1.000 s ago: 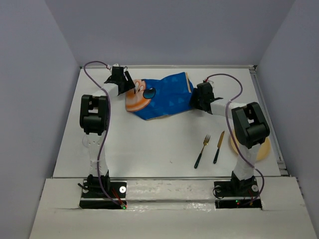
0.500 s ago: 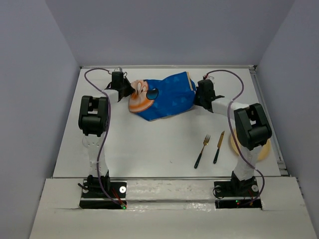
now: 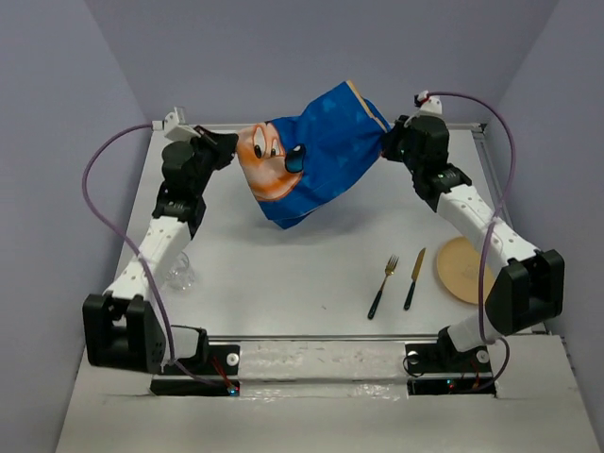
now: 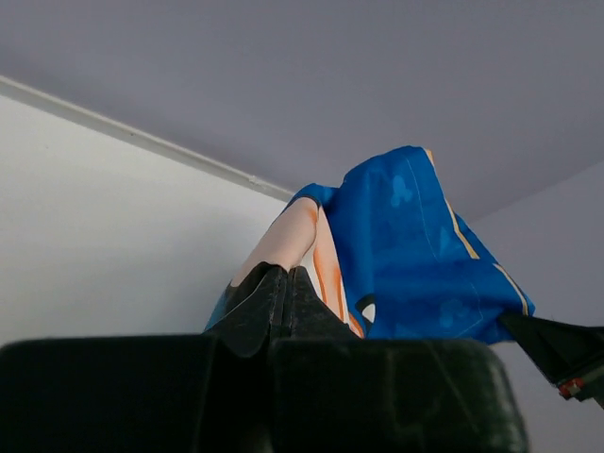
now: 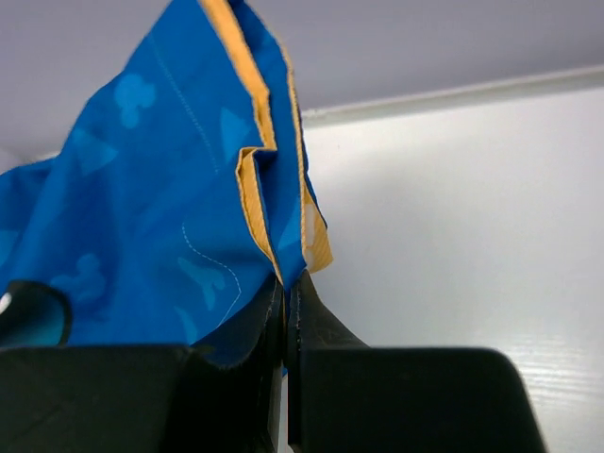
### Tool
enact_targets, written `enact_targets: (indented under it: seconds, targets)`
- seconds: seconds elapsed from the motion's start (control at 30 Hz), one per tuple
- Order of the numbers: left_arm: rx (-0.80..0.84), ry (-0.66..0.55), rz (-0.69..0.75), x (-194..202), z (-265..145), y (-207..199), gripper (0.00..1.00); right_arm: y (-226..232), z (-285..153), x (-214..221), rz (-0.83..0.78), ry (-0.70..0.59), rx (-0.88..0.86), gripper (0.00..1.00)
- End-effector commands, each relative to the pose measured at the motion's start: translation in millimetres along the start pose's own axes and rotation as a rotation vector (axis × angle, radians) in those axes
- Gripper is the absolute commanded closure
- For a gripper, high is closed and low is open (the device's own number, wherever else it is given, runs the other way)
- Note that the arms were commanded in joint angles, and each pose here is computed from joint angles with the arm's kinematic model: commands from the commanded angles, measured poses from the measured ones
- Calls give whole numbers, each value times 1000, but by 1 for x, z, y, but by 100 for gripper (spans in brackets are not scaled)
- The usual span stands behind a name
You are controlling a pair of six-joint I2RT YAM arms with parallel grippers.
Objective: Set the dinner table for one person
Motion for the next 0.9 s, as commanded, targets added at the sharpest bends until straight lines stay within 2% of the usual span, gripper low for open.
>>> enact_targets:
  seconds: [0.0,0.03,0.07,0.17,0.27,0.33,0.37,0.4,0.43,0.47,0.5,0.53,0.57,0.63,0.67,0.7,0.73,0.77,0.8,0.83,0.87]
  targets:
    - [39,-100,42,-6,-38,-21,100,-14,-2,-38,-19,-73,18,100]
    - [53,-118,64,-6,-47,-29,100,-26,3,-42,-6,-73,28,100]
    - [47,-196,76,-17,-63,-42,100,-31,14,-41,18,-60,29,100]
    - [110,-213,115,-11,-83,-78,100,-45,52,-35,51,-11,-2,100]
    - [190,-113,104,23,-87,-100,100,-48,86,-15,45,84,-41,100]
    - [196,-34,108,56,-87,-98,100,-52,98,-4,43,118,-25,99]
    - [202,24,97,77,-85,-99,100,-58,101,-2,50,149,-4,90]
    - [190,47,75,86,-84,-95,100,-60,107,6,54,178,1,90]
    - [153,81,54,103,-85,-78,100,-60,107,7,51,183,-6,91]
    - [153,61,-28,106,-85,-75,100,-60,106,7,48,182,-8,94]
    - [105,82,-50,122,-87,-54,100,-58,107,3,45,171,-16,100]
    - [88,77,-80,126,-87,-46,96,-55,107,-1,43,168,-39,100]
    - [73,81,-113,131,-85,-40,70,-53,108,-3,38,166,-57,100]
    - [14,94,-110,138,-83,-18,40,-44,111,-16,38,162,-111,100]
    - [-16,85,-91,137,-82,-10,20,-46,117,-6,42,203,-114,99]
    - [-35,73,-73,135,-83,-6,14,-45,121,-5,43,212,-123,92]
    - [-66,31,-51,128,-83,-5,10,-42,123,-10,42,206,-142,76]
    - [-82,17,-8,122,-86,-4,7,-44,129,2,42,246,-143,32]
    - [-92,-3,7,116,-87,-5,7,-44,131,3,43,255,-148,15]
    - [-89,-30,19,107,-89,-11,7,-42,131,0,41,254,-158,4]
    - [-83,-31,39,105,-89,-13,10,-42,130,0,34,258,-163,0]
Point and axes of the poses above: each gripper's point midway between its finger pads, its own z axis out along the fingers, its own y axis along the line the jaws close on, x = y × z, the point moved 7 cm from there along -z, back along the fingers, and after that the axes turned 5 degrees about -z, right-handed, at the moved point
